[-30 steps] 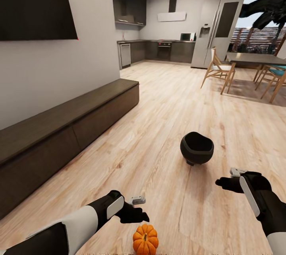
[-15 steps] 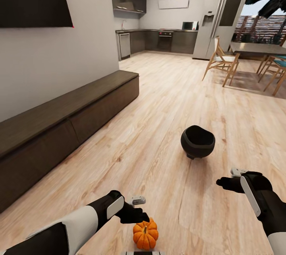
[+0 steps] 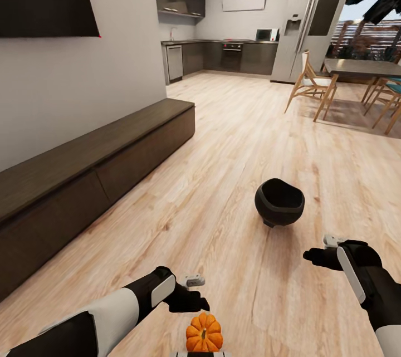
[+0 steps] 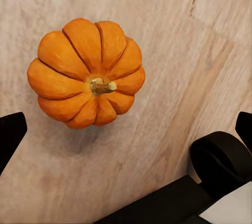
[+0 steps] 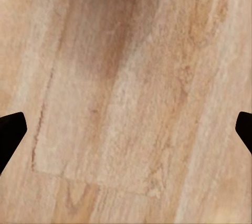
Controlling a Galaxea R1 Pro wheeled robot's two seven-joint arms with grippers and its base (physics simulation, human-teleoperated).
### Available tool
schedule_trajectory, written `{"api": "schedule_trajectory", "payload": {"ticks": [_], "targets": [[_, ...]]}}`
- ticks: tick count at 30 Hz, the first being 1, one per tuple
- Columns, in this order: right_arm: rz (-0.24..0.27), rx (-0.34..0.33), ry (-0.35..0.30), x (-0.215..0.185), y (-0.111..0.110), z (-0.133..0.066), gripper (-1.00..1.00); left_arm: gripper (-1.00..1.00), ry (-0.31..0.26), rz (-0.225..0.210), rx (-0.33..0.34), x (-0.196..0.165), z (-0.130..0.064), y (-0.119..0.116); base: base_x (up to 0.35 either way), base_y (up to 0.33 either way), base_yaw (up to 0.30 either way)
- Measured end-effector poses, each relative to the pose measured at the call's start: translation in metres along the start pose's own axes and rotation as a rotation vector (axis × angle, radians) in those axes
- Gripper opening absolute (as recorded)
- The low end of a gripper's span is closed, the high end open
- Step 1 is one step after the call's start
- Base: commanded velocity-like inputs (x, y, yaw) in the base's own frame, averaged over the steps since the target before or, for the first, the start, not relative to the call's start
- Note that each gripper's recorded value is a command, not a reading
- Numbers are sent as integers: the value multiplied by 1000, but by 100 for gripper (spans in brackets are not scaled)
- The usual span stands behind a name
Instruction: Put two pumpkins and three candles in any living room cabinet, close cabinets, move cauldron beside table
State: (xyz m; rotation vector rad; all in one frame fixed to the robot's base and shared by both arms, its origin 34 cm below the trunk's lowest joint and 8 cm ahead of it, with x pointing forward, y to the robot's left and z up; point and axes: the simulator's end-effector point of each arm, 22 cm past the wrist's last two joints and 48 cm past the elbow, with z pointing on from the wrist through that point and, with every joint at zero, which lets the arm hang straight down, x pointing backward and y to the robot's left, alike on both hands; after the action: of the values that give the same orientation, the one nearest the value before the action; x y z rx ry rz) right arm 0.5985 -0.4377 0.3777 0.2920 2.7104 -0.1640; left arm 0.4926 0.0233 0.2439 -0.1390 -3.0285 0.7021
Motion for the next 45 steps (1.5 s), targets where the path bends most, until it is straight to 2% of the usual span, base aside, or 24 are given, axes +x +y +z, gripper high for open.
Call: {"api": "schedule_trajectory", "payload": {"ticks": [7, 31, 39, 45], "targets": [[0, 0, 0, 0, 0, 0, 100, 100, 7, 9, 4, 2, 2, -7, 21, 0, 0], [-15, 17, 95, 35, 0, 42, 100, 100, 95, -30, 14, 29, 41, 8, 0, 0, 0], [-16, 18, 96, 35, 1, 42, 100, 100, 88, -30, 13, 27, 41, 8, -11, 0, 0], [-16, 18, 96, 35, 1, 43, 100, 100, 87, -30, 14, 27, 41, 8, -198, 0, 0]]}}
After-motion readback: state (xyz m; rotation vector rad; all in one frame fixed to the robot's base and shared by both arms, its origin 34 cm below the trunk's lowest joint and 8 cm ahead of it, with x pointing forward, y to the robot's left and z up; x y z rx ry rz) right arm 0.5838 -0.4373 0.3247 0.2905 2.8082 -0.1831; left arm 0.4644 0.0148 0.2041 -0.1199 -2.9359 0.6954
